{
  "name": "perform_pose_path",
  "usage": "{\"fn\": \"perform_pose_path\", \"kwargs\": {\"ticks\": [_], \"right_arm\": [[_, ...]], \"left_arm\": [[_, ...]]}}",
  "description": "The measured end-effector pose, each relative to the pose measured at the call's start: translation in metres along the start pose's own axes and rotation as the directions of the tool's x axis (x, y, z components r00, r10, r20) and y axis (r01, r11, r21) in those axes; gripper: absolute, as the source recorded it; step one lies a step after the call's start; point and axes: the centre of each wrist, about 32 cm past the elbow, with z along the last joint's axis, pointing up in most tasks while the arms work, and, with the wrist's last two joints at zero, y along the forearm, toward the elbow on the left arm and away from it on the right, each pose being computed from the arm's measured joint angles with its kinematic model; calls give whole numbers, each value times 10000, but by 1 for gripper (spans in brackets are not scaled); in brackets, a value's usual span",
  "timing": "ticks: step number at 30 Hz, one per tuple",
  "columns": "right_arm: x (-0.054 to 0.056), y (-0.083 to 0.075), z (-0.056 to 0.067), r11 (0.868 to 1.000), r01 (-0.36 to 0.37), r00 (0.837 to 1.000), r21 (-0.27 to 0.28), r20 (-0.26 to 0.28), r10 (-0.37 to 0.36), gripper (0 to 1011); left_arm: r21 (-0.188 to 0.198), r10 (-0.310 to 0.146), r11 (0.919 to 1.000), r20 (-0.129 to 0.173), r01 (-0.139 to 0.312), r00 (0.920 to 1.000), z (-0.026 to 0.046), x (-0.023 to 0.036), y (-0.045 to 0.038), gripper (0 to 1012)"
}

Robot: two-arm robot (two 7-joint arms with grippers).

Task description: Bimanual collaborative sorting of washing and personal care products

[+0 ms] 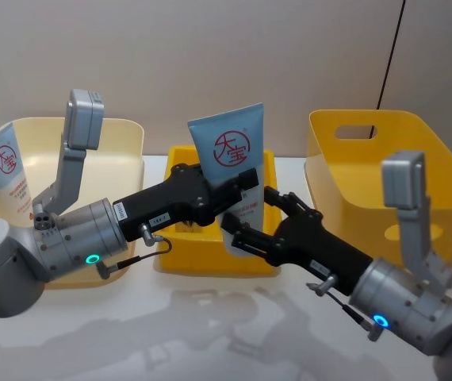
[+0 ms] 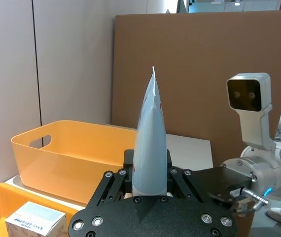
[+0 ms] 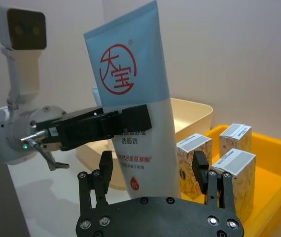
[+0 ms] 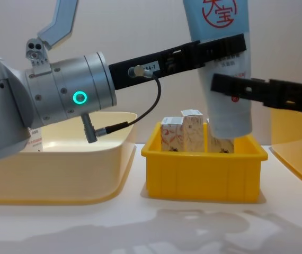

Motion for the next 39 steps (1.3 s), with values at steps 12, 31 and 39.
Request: {"fn": "perform_pose_path", "kwargs": {"ticks": [12, 31, 39], "right_arm": [[-24, 287, 53, 9966, -41, 9990, -822, 447, 78, 1001], [-39, 475, 90, 9907, -75, 9964, -1357, 831, 189, 686], [-41, 497, 98, 9900, -86, 9959, -1408, 882, 212, 647]], "left_arm": [[-1, 4, 10000, 2, -4, 10000, 1, 1, 2, 303], [-14, 18, 10000, 6, -18, 10000, 4, 3, 4, 304], [-8, 14, 10000, 4, -14, 10000, 3, 2, 3, 304]]}}
